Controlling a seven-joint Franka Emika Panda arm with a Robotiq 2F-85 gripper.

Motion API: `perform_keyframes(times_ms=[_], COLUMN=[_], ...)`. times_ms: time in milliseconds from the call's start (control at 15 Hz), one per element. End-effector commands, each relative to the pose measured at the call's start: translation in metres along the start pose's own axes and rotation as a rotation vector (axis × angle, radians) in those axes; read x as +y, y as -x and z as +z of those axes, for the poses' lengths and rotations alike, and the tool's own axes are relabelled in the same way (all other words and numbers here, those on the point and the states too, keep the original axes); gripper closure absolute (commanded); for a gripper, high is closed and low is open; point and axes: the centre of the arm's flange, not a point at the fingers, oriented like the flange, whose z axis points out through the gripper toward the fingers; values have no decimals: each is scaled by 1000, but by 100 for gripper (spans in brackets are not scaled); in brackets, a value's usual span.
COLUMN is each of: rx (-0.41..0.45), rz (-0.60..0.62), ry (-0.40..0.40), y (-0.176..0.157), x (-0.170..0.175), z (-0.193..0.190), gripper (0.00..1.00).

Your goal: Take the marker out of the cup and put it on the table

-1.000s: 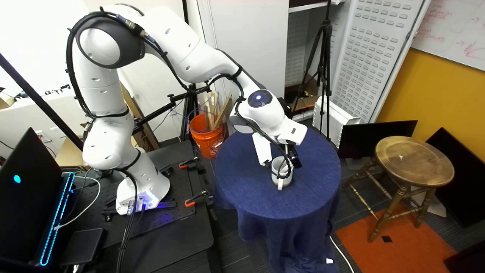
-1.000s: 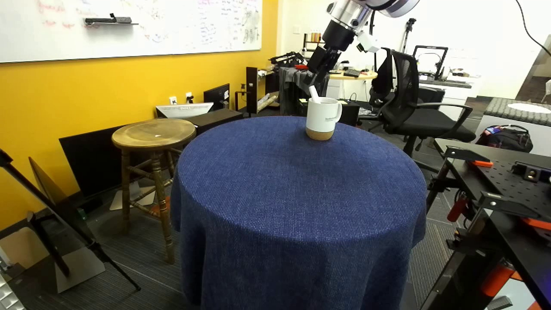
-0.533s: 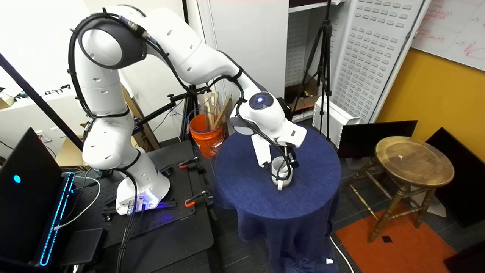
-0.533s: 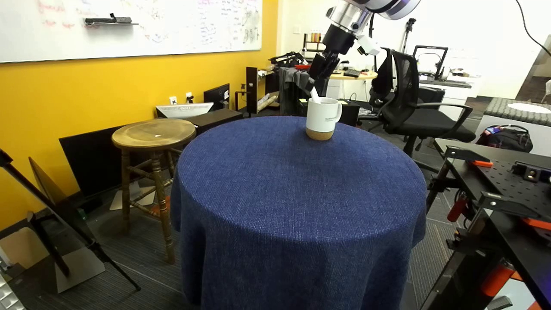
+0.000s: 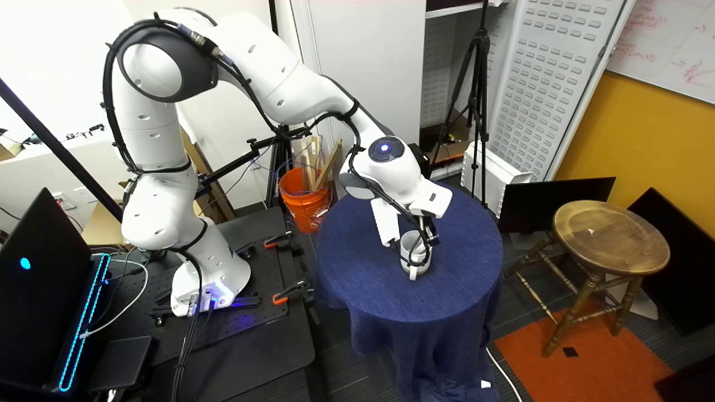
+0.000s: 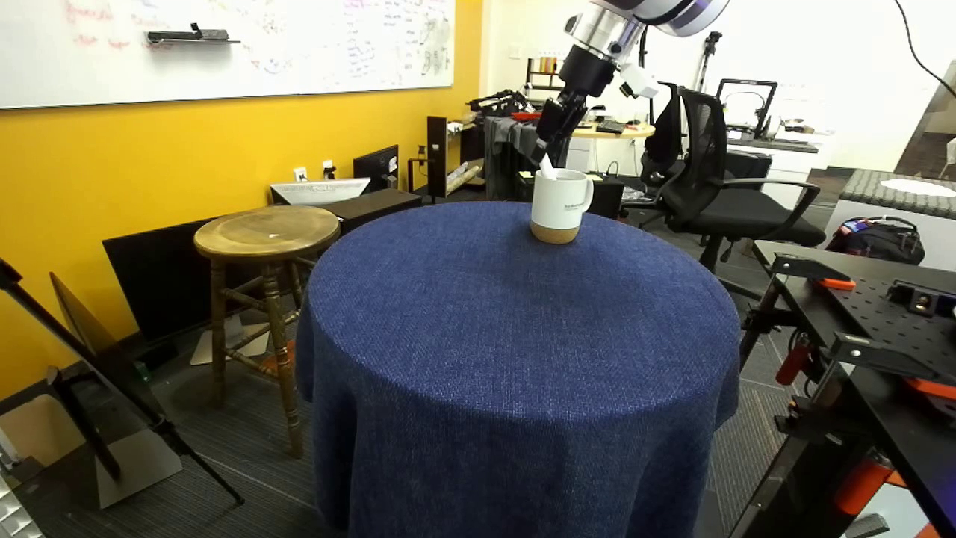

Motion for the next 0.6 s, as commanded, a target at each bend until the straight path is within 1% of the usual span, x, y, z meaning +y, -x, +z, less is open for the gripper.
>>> perform_keyframes(times_ms=[0,67,200,267,333,533], rx=[-19,-20,-20,-20,-19,-18], rz=[0,-2,-2,-2,-2,-10], ry=[-14,-14,-14,-13,-13,-13], y=[-8,-8,-8,-8,-8,-4], x=[0,0,-1,-1,-1,-3], z=[0,0,1,1,0,-4], gripper=[63,79,94,100,95,94])
